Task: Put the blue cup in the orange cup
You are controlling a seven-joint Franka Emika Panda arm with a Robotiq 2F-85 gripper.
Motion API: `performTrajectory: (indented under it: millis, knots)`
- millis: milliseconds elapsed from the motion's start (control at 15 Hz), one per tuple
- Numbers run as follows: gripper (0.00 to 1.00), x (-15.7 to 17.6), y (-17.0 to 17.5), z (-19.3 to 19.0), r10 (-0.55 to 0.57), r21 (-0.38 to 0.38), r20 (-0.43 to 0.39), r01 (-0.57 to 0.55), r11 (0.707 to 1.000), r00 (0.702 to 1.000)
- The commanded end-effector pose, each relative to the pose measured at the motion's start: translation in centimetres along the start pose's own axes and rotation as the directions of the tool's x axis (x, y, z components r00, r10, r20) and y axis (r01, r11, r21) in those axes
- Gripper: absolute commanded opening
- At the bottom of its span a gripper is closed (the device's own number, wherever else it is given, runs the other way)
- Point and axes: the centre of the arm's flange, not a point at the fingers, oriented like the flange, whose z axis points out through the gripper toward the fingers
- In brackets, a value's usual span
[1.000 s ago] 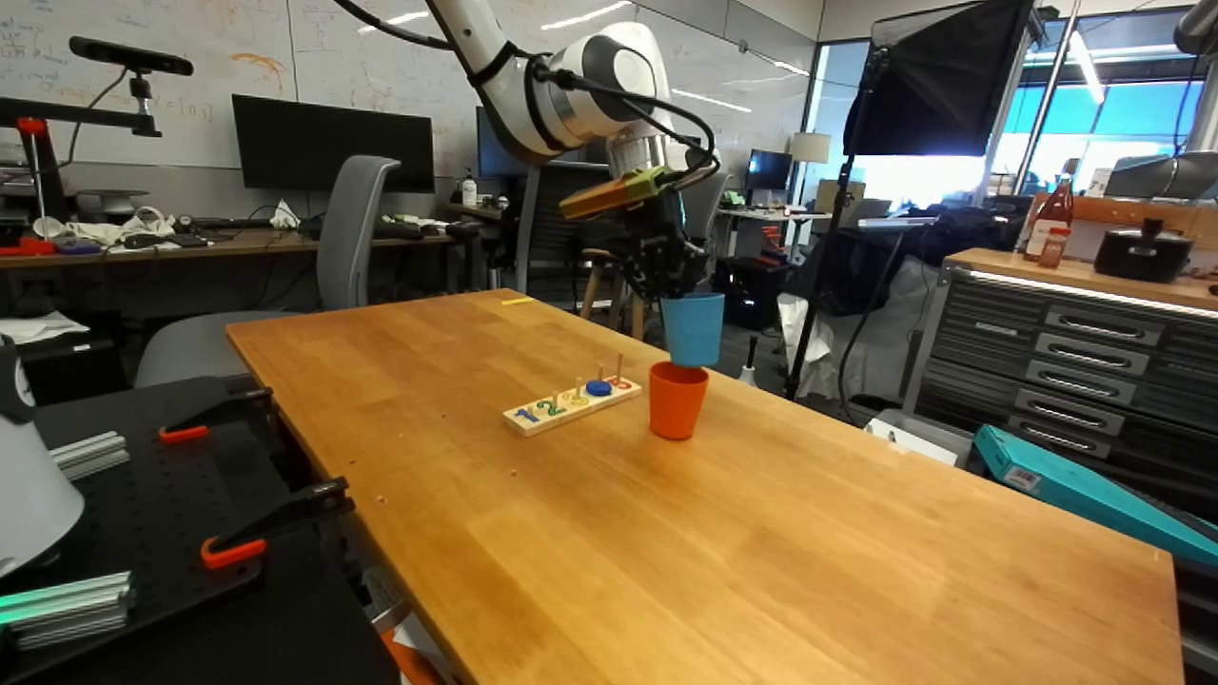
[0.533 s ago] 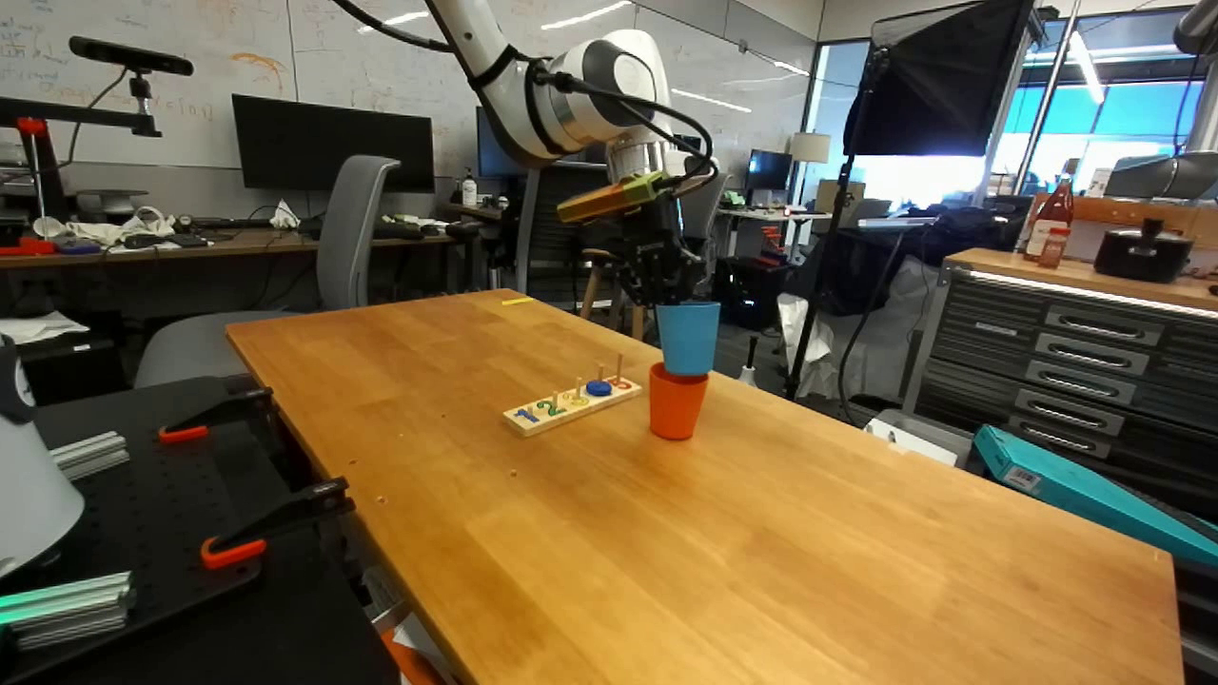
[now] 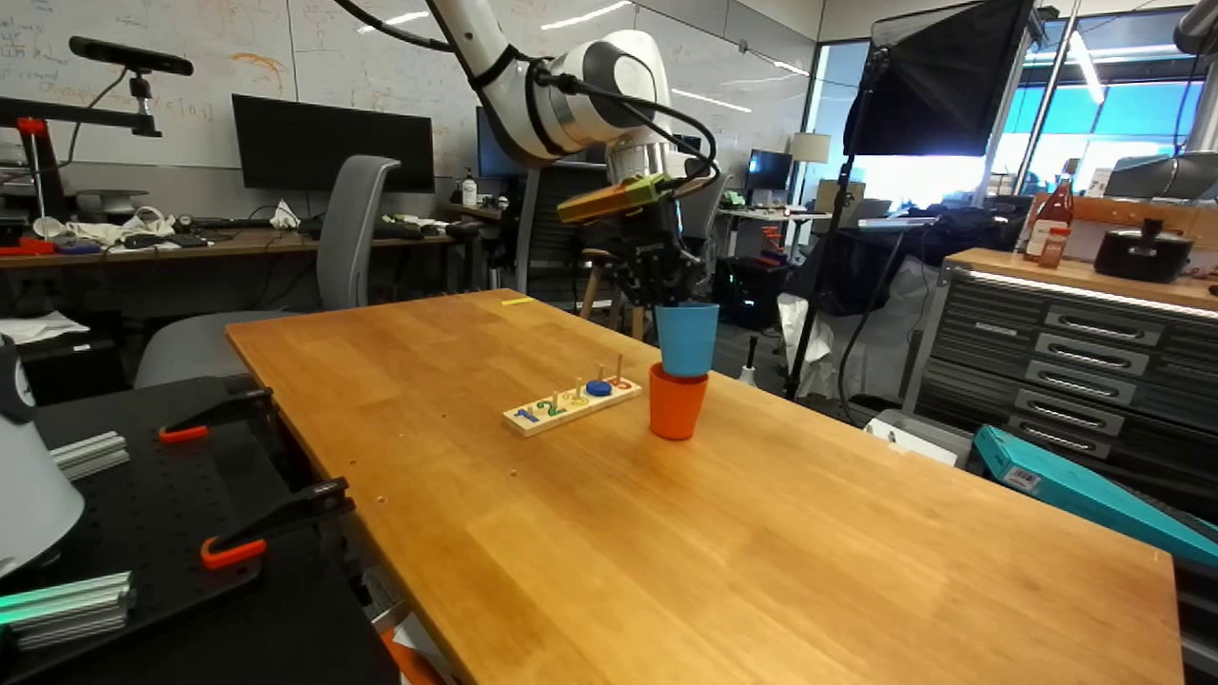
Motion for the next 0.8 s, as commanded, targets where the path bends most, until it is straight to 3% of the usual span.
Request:
performTrajectory:
  millis: [0, 67, 200, 600, 733]
  knots:
    - [0.33, 0.28, 0.43, -0.21, -0.018, 0.017, -0.002, 0.018, 1.000, 1.000]
    - [0.34, 0.30, 0.42, -0.20, -0.017, 0.019, -0.001, 0.017, 1.000, 1.000]
    - [0.47, 0.30, 0.40, -0.20, -0.019, 0.023, 0.000, 0.019, 1.000, 1.000]
    - [0.94, 0.37, 0.22, -0.24, -0.033, 0.050, -0.006, 0.033, 0.998, 0.999]
    - [1.00, 0.42, 0.00, -0.28, -0.054, 0.085, -0.012, 0.055, 0.995, 0.998]
